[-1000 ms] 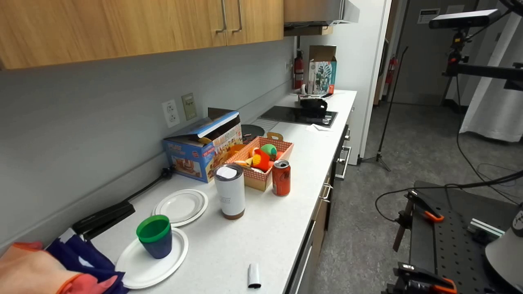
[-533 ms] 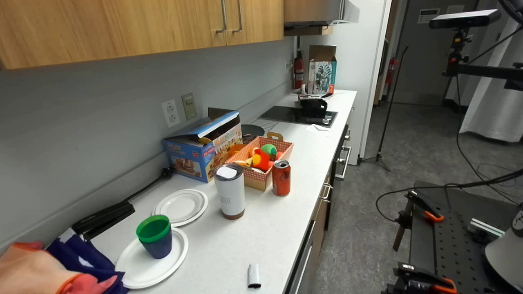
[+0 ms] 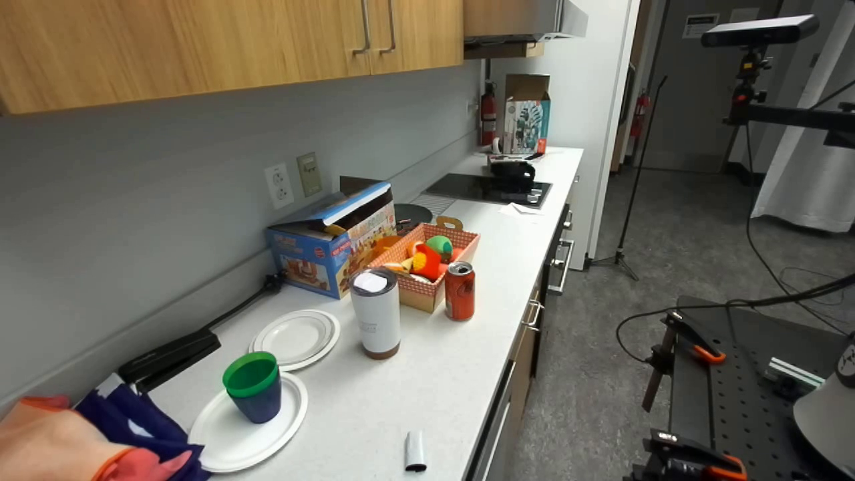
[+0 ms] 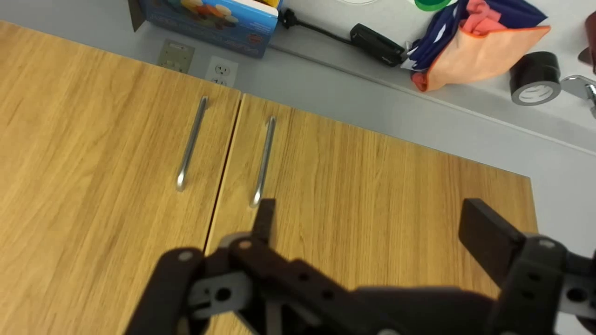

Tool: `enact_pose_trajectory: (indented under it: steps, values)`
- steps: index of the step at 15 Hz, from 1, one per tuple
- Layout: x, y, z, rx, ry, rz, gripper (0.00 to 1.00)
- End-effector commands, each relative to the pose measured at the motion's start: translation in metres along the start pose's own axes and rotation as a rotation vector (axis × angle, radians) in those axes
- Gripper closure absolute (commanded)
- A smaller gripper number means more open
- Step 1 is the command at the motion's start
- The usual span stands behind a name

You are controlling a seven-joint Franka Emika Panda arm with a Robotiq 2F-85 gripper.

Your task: Close the right cabinet door

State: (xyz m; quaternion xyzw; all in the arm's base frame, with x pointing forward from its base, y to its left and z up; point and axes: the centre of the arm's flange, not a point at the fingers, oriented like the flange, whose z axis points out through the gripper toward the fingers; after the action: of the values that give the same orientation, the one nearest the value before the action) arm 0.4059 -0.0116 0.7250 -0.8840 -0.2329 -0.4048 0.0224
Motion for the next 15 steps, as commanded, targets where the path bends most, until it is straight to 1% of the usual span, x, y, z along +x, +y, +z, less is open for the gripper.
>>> enact_pose_trajectory:
  steps: [1,15]
  values:
    - [-0.0023,-0.0011,-0.0023,0.000,0.002,0.000,0.00]
    - [-0.0045,-0.0024,-0.0023,0.002,0.001,0.000,0.00]
